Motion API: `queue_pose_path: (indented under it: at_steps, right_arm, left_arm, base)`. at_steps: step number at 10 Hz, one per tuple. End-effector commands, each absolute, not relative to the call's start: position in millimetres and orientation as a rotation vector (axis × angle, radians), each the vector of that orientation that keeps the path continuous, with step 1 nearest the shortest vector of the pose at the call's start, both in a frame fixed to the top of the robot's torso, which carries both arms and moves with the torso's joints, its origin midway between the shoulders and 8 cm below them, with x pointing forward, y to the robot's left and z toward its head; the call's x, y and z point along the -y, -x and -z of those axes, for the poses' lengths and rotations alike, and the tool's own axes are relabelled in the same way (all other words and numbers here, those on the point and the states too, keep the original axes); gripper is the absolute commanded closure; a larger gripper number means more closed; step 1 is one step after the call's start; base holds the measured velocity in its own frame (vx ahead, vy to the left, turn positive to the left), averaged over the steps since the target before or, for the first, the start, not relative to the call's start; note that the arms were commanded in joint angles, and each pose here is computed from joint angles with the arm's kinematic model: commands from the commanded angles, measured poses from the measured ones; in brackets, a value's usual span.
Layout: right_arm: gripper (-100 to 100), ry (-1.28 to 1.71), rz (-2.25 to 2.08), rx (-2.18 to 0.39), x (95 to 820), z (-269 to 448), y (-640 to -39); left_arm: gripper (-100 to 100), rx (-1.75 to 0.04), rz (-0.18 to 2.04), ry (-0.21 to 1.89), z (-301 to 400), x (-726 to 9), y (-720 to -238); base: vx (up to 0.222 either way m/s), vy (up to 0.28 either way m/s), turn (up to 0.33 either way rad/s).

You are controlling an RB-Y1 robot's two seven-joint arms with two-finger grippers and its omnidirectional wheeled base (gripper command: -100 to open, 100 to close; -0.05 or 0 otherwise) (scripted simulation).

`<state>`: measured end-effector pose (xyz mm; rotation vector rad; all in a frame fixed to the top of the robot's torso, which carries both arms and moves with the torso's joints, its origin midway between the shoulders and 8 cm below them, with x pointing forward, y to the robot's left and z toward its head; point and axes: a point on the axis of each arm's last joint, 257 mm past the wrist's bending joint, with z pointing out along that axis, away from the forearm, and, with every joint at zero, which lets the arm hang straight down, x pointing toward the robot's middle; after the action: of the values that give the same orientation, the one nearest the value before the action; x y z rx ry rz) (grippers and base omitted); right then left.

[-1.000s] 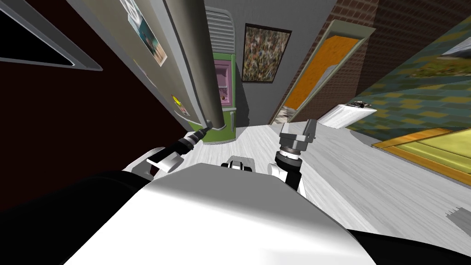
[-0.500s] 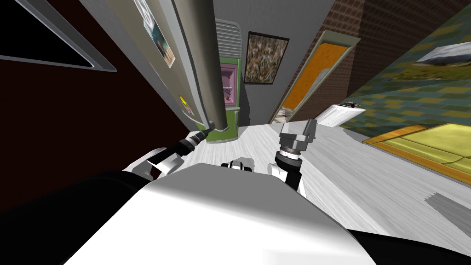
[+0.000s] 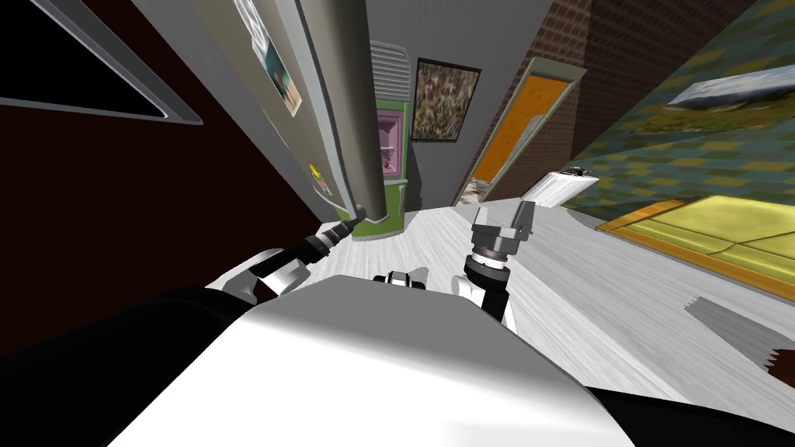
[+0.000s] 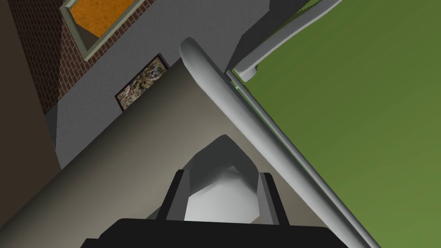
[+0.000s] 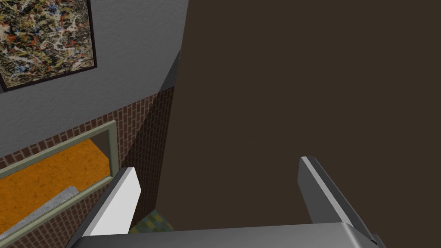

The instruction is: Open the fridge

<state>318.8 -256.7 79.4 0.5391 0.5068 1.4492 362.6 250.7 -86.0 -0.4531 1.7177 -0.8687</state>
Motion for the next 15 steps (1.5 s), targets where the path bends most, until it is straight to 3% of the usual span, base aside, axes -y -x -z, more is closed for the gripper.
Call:
queue_pose_path:
  at_steps: [1,9,10,15]
  right_arm:
    - [0,-0.539,-1.449,-0.507,257,-79,-319]
    - [0,-0.539,-1.449,-0.507,257,-79,-319]
    - [0,-0.539,-1.449,-0.507,257,-79,-319]
    - [0,-0.540,-1.449,-0.507,257,-79,-319]
  left_arm:
    - [100,-1.704,0.893,0.406,76,-242,-362]
    - [100,-1.719,0.963,0.319,70,-217,-354]
    - [-100,-1.762,0.960,0.338,75,-222,-350]
    - [-100,-1.772,0.983,0.307,51,-223,-351]
  base:
    - [-0.135,0.232,-0.120]
    - [-0.149,0.194,-0.081]
    - [-0.090,0.079,0.096]
    - [0.036,-0.068,0.092]
